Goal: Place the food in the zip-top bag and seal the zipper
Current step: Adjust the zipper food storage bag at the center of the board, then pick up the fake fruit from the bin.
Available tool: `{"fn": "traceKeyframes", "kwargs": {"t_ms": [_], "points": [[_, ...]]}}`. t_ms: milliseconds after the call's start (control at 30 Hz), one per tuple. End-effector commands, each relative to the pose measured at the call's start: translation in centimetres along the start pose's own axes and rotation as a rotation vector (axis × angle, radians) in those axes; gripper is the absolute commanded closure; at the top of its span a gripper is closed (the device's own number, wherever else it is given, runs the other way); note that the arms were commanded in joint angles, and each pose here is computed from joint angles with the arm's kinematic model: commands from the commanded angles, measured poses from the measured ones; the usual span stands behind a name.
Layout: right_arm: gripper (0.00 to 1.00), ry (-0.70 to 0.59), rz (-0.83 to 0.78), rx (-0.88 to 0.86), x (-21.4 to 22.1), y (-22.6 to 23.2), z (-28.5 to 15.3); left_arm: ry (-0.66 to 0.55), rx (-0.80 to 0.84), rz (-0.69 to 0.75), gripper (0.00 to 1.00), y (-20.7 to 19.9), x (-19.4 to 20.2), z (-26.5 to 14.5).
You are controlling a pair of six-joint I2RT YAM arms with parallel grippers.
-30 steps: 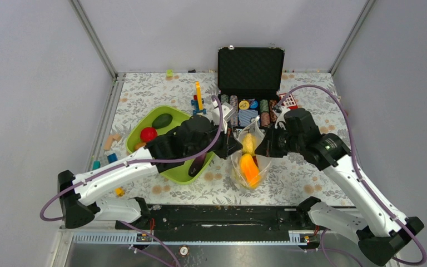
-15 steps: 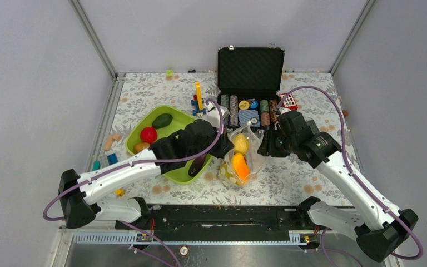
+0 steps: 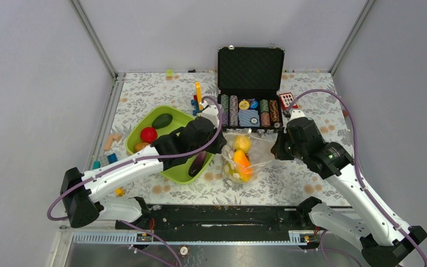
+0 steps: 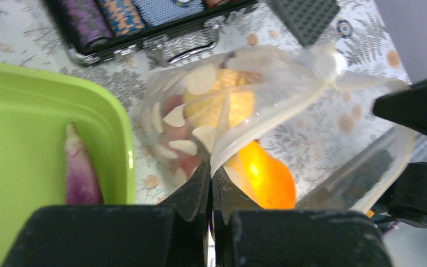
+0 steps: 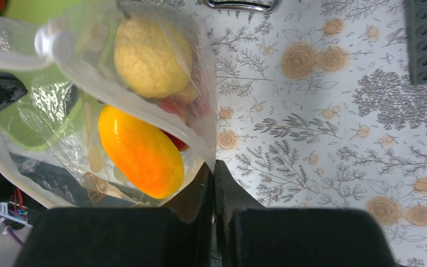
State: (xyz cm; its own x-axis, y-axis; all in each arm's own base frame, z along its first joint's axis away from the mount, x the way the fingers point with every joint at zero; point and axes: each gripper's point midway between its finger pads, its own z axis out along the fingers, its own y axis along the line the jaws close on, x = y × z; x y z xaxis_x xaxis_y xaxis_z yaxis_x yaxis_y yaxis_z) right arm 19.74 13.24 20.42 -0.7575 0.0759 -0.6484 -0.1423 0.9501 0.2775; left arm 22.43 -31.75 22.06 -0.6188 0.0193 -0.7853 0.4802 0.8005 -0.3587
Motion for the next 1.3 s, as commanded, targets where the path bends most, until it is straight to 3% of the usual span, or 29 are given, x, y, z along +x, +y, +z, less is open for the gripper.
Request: {"fn": "traceKeyframes", "kwargs": {"t_ms": [0, 67, 100, 133, 200, 233, 367, 667, 900, 1133, 1267], "points": [[1.00, -0.047, -0.039, 0.068, -1.4, -1.1, -0.6, -0.068, -0.087, -0.023, 0.97, 2.2, -2.2, -1.6], [1.00, -0.041, -0.046, 0.062, -1.4, -0.9, -0.3, -0.066, -0.101, -0.014, 0.89, 2.7, -2.2, -1.9], [1.00, -0.040, -0.051, 0.044, -1.4, -0.6, -0.2, -0.064, -0.099, -0.008, 0.79, 2.8, -2.1, -2.1], [1.00, -0.042, -0.058, 0.018, -1.4, -0.2, -0.2, -0.060, -0.091, -0.001, 0.61, 2.7, -2.1, -2.2], [1.00, -0.041, -0.065, -0.059, -1.4, 1.2, -0.5, -0.054, -0.048, 0.017, 0.14, 2.0, -2.1, -2.4], [1.00, -0.037, -0.065, -0.101, -1.4, 1.9, -0.7, -0.060, -0.033, 0.019, 0.03, 1.8, -2.4, -2.6], [1.00, -0.022, -0.073, -0.226, -1.4, 4.2, -1.3, -0.125, -0.057, 0.000, 0.01, 2.4, -3.9, -3.6], [1.00, -0.004, -0.079, -0.274, -2.1, 5.7, -0.8, -0.292, -0.402, -0.330, 0.01, 13.8, -4.5, -6.4], [1.00, -0.004, -0.076, -0.288, -2.4, 6.2, -0.4, -0.431, -0.564, -0.417, 0.01, 18.6, -4.9, -10.7], [1.00, 0.002, -0.074, -0.281, -2.1, 6.0, -0.1, -0.409, -0.889, -0.471, 0.01, 27.3, -3.2, -10.3], [1.00, -0.002, -0.076, -0.275, -2.1, 5.8, -0.1, -0.349, -0.955, -0.466, 0.01, 31.3, -3.4, -8.6]]}}
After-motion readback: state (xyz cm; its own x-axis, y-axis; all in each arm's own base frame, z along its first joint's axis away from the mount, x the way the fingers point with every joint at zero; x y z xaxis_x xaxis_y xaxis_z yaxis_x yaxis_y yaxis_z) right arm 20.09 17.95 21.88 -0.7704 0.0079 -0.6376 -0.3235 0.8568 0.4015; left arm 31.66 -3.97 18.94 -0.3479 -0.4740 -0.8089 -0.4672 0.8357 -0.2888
